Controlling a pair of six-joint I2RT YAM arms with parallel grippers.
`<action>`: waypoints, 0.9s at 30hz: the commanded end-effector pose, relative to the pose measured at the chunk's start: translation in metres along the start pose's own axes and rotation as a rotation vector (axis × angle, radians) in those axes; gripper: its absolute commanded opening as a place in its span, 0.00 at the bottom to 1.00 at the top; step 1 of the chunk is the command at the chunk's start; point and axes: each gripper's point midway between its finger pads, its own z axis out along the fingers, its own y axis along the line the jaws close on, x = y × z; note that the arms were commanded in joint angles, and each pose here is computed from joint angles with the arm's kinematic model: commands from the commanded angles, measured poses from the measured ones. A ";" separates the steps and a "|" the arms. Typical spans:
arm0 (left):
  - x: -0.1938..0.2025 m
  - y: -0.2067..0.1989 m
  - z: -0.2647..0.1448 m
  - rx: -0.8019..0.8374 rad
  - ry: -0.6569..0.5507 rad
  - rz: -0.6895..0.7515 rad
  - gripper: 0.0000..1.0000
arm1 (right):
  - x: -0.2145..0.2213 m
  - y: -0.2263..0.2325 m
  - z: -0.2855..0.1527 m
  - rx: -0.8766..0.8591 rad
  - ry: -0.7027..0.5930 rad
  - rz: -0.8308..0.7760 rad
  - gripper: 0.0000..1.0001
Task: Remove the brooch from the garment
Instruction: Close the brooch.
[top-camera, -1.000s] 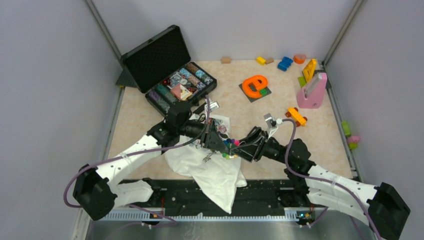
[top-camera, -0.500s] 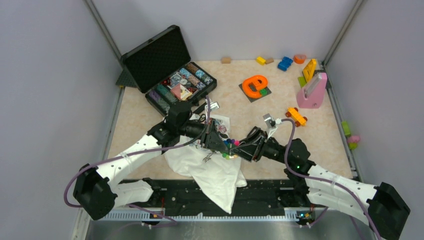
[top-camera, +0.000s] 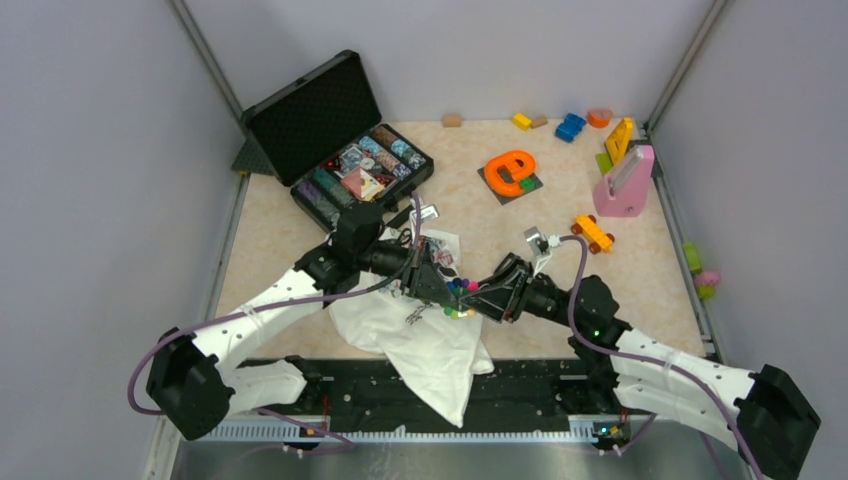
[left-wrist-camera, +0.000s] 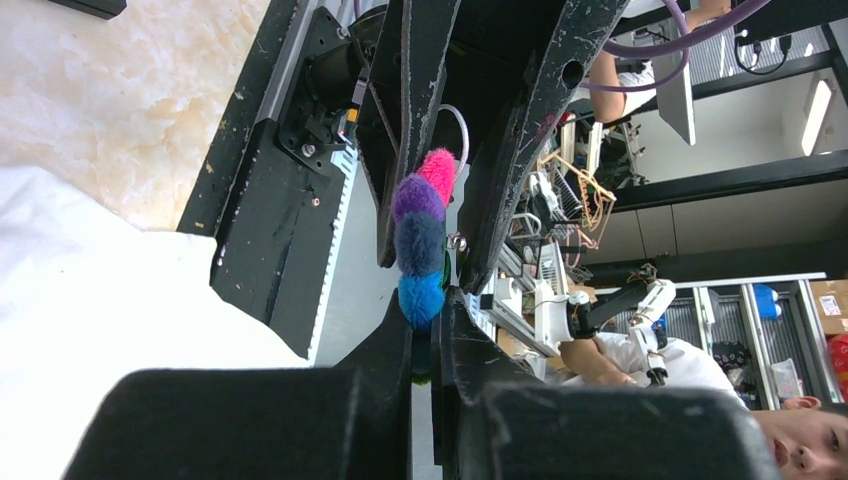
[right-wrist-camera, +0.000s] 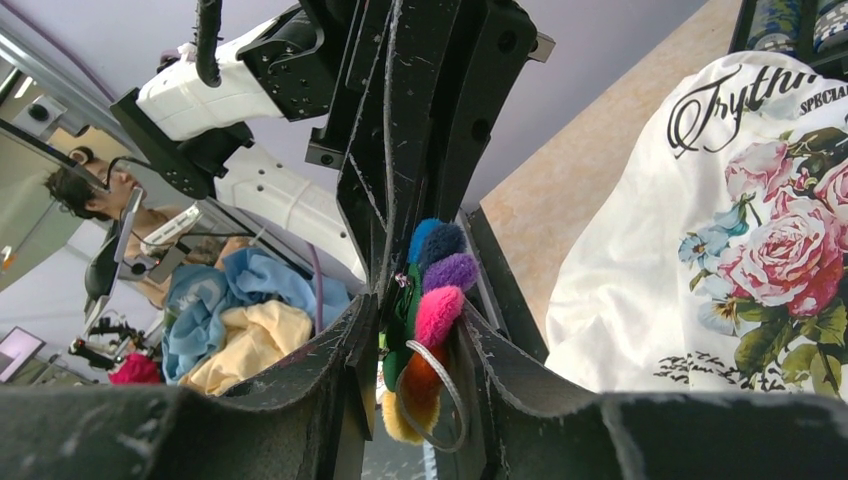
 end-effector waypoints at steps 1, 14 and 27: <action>-0.012 -0.027 -0.003 0.058 -0.016 0.109 0.00 | -0.009 0.000 0.005 0.004 -0.017 -0.014 0.30; -0.010 -0.028 -0.004 0.058 -0.019 0.120 0.00 | -0.005 -0.005 0.003 0.016 -0.019 0.019 0.24; -0.009 -0.026 -0.004 0.045 -0.014 0.107 0.00 | -0.007 0.000 0.004 -0.007 -0.016 0.009 0.27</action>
